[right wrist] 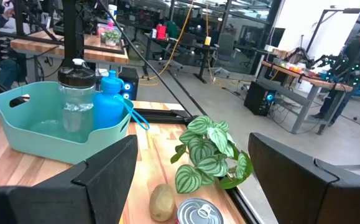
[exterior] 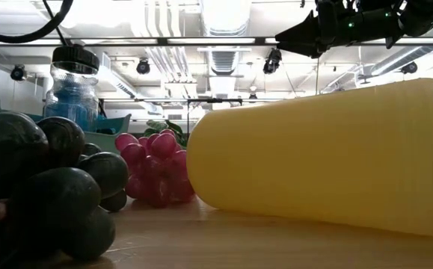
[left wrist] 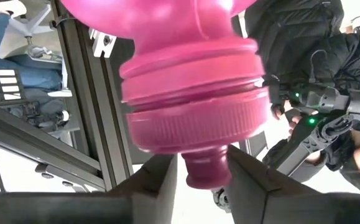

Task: Pick & Place Food Item
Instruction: Put the violet water bottle into the green bin

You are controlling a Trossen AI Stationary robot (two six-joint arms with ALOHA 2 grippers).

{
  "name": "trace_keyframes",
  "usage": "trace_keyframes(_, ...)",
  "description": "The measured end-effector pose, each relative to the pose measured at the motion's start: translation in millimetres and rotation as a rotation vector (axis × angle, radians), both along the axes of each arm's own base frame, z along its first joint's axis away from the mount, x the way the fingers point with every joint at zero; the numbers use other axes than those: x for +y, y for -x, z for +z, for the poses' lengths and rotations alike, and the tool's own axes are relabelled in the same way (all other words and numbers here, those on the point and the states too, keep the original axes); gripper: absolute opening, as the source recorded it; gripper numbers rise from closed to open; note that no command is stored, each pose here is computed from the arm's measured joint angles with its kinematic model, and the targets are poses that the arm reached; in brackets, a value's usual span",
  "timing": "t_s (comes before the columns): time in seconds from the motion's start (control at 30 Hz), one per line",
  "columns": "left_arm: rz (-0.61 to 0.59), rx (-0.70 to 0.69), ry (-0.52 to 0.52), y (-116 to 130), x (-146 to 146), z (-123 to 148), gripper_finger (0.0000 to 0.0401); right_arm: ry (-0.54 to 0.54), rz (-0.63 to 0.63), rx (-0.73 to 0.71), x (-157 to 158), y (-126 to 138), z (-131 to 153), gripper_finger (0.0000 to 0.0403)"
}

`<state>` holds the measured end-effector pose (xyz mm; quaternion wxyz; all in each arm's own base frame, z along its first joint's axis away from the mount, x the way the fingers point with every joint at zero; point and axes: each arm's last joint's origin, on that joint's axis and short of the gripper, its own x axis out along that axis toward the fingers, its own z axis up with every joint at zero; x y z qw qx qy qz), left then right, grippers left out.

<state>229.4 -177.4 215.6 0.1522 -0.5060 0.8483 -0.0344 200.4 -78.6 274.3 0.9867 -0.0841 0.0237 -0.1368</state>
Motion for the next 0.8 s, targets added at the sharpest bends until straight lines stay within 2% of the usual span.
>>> trace_keyframes(0.23, 0.001, 0.004, 0.009, -2, -1, 4, 0.0158, 0.0, 0.0, 0.0, 0, 0, 0, 0.0305)
trace_keyframes(0.43, 0.018, 0.028, 0.002, -5, -4, 23, 0.0171, 0.0, 0.0, 0.0, 0, 0, 0, 0.0305)
trace_keyframes(0.53, 0.05, 0.072, -0.046, -2, -5, 35, 0.0172, 0.0, 0.0, 0.0, 0, 0, 0, 0.0305)
trace_keyframes(0.8, 0.244, -0.028, -0.209, 18, -10, 91, 0.0172, 0.0, 0.0, 0.0, 0, 0, 0, 0.0305)
